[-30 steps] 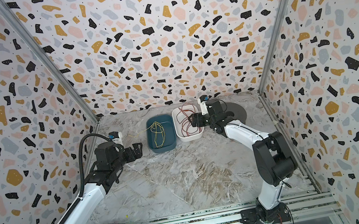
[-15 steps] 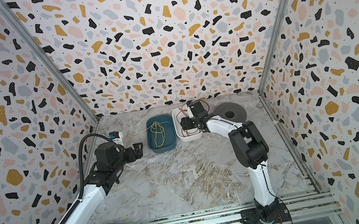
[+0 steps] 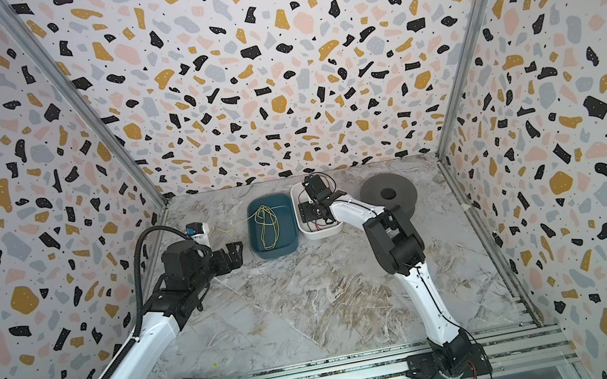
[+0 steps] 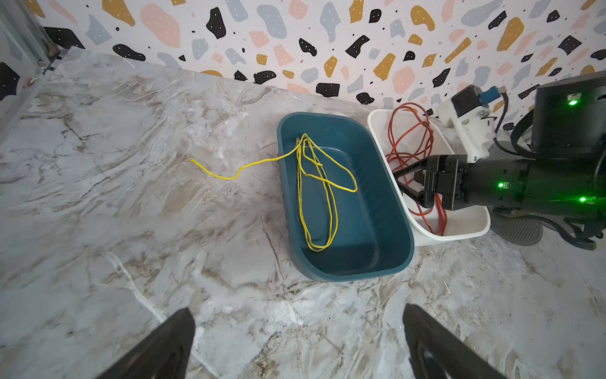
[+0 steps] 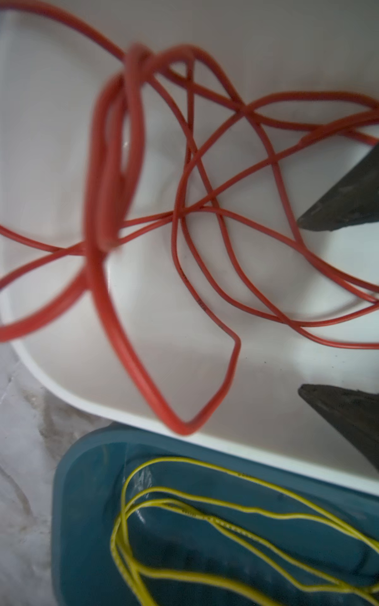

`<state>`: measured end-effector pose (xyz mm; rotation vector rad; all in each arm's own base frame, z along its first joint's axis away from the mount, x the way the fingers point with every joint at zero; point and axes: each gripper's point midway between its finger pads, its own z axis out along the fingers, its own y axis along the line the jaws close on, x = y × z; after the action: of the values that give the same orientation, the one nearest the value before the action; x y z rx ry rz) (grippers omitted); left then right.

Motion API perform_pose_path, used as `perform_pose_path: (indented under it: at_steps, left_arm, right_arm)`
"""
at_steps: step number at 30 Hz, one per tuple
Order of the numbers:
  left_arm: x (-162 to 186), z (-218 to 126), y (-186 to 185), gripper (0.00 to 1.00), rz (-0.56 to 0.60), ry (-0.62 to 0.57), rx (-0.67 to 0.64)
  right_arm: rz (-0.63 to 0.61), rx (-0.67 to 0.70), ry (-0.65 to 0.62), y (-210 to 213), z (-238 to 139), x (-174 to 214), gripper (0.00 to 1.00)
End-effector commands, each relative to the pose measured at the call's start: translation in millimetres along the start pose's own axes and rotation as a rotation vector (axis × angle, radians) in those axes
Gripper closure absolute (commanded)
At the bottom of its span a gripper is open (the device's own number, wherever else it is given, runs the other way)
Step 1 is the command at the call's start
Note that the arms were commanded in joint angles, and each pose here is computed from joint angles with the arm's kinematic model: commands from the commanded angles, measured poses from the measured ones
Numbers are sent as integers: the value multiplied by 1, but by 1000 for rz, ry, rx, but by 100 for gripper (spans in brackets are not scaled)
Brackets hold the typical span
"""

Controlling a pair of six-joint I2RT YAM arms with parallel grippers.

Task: Wrap the cables
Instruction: 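Lower the right gripper and close it on the red cable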

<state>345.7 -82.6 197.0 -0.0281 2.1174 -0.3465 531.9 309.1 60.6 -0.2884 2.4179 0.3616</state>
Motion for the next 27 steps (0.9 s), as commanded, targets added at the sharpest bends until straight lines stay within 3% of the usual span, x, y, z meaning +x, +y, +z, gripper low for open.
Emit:
perform_pose_path:
  at_steps: [1,7,13,23,27]
  left_arm:
    - [-1,-2,0,0,18,-16,-4]
    - [0,-1,0,0,15,-16,-6]
    - [0,0,0,0,13,-13,-6]
    - [1,0,1,0,13,-13,-10]
    - [1,0,1,0,14,-11,-10]
  right_arm:
    - [-10,56,9,-4,-4,-4,26]
    - [-44,101,45,-5,10,11,26]
    - [-53,147,84,-12,19,20,33]
    - [-49,134,81,-10,16,19,76]
    - [-47,127,63,-9,12,14,86]
